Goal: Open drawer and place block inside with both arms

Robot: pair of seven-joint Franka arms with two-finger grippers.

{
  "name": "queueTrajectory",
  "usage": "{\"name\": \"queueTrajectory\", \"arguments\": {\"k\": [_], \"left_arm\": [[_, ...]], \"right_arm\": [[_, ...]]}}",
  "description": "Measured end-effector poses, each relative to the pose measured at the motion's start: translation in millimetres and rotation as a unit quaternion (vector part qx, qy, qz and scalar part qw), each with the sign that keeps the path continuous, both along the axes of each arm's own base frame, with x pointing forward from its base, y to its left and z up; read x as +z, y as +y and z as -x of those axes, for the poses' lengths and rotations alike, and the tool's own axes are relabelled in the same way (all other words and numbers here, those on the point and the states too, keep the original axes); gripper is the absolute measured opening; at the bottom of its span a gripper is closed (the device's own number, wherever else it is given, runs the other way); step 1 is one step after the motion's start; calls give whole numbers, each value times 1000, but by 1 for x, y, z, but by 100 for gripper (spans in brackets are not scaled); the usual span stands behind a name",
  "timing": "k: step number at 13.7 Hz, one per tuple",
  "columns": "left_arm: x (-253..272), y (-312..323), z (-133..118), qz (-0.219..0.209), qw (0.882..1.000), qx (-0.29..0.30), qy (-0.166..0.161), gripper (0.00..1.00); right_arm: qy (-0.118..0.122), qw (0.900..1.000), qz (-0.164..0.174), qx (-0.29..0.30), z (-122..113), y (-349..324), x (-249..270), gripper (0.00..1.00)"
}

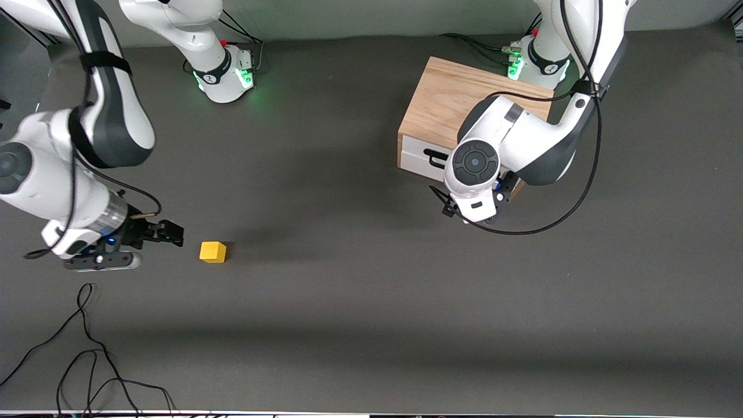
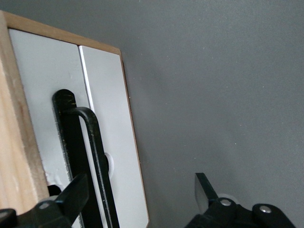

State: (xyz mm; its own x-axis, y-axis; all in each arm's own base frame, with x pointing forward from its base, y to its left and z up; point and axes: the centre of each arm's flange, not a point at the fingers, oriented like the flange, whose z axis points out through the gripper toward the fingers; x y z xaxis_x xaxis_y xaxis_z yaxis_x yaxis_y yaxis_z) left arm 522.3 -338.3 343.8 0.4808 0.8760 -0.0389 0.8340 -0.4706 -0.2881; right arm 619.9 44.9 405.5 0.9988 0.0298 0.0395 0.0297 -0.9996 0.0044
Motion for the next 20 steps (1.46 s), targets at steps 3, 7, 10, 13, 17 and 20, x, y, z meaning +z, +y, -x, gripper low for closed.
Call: {"name": "queueTrajectory", "arguments": {"k": [3, 7, 10, 13, 17, 20], "left_arm": [[-14, -1, 8, -3, 1000, -4, 7, 100], [-33, -8, 22, -5, 1000, -15, 12, 100], [-43, -9, 28, -8, 1000, -19, 18, 100], [-53, -10, 31, -9, 999, -21, 24, 100], [-55, -12, 28, -4, 1000, -23, 12, 100], [-55, -13, 25, 2, 1000, -23, 2, 100]], "right_arm": [[15, 1000, 2, 0, 3, -1, -30, 100], [19, 1000, 2, -3, -4, -6, -66, 100], [20, 1000, 1, -3, -7, -7, -85, 100], [30, 1000, 2, -3, -6, -7, -97, 100], [25, 1000, 1, -2, -2, -6, -110, 100], [23, 1000, 0, -1, 6, -6, -126, 100]]}}
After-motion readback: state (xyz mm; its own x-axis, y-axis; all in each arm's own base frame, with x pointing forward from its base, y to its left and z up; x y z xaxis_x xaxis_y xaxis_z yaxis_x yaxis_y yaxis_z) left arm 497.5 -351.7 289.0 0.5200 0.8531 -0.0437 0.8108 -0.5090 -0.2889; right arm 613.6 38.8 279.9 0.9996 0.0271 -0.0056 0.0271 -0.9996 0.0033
